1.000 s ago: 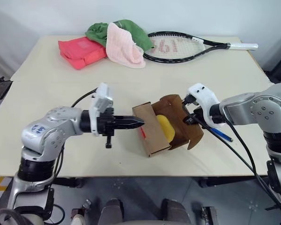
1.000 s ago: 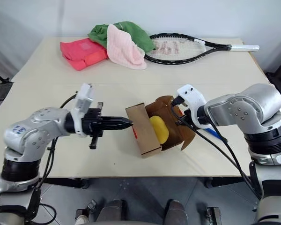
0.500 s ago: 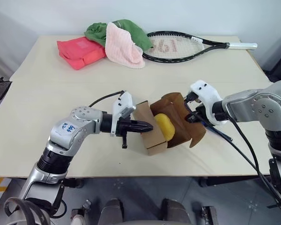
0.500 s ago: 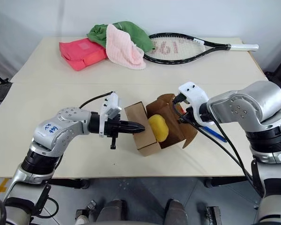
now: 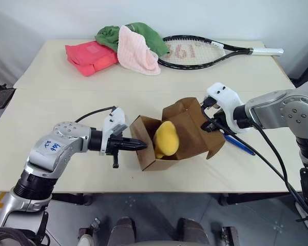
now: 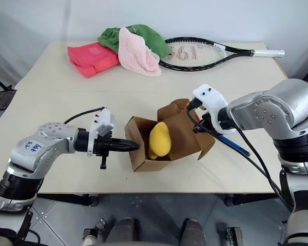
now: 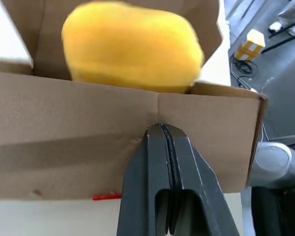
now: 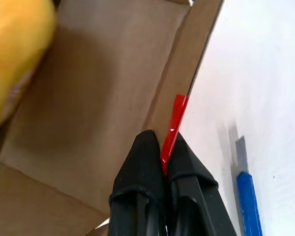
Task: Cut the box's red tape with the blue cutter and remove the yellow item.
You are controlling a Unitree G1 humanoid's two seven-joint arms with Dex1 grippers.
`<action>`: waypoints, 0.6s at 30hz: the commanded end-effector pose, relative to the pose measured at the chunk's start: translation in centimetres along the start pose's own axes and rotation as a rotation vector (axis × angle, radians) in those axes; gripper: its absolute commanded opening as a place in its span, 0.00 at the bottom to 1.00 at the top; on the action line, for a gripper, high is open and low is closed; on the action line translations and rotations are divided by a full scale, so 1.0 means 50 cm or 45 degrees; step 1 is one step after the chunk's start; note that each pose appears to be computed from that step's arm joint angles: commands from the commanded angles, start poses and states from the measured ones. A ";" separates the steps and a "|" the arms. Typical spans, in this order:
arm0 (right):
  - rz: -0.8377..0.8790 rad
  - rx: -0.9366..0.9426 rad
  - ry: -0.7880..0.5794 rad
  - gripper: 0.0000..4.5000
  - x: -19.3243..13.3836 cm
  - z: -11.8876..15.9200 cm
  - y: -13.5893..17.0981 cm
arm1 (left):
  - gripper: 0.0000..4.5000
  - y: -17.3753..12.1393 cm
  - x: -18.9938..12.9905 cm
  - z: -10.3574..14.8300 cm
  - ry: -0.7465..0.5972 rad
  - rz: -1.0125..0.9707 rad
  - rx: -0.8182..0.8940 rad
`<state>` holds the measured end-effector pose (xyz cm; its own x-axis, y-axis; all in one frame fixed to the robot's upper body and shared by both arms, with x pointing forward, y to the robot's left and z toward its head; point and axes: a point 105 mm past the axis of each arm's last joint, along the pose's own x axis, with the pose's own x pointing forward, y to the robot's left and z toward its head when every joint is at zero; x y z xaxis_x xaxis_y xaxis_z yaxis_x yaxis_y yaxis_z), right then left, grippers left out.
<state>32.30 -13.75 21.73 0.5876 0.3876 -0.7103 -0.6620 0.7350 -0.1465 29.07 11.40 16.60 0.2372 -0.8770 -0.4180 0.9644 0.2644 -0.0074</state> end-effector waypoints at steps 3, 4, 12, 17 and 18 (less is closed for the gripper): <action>0.048 -0.072 -0.032 0.00 -0.001 0.005 0.035 | 0.00 -0.017 0.014 -0.035 0.067 0.015 -0.070; 0.052 -0.075 -0.034 0.00 0.002 0.003 0.039 | 0.00 -0.020 0.013 -0.043 0.086 0.019 -0.077; 0.041 -0.068 -0.046 0.00 0.020 -0.005 0.054 | 0.00 0.001 0.020 -0.042 0.041 0.125 -0.068; -0.011 -0.083 -0.020 0.05 0.022 -0.013 0.044 | 0.00 0.011 0.026 -0.030 -0.022 0.164 -0.071; -0.012 -0.080 -0.019 0.10 0.021 -0.014 0.043 | 0.00 0.011 0.026 -0.030 -0.027 0.166 -0.075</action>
<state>31.74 -12.62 19.72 0.6049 0.3616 -0.7094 -0.6581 0.7286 -0.1898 29.46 11.26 13.24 0.3356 -0.8310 -0.4435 0.9131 0.4028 -0.0638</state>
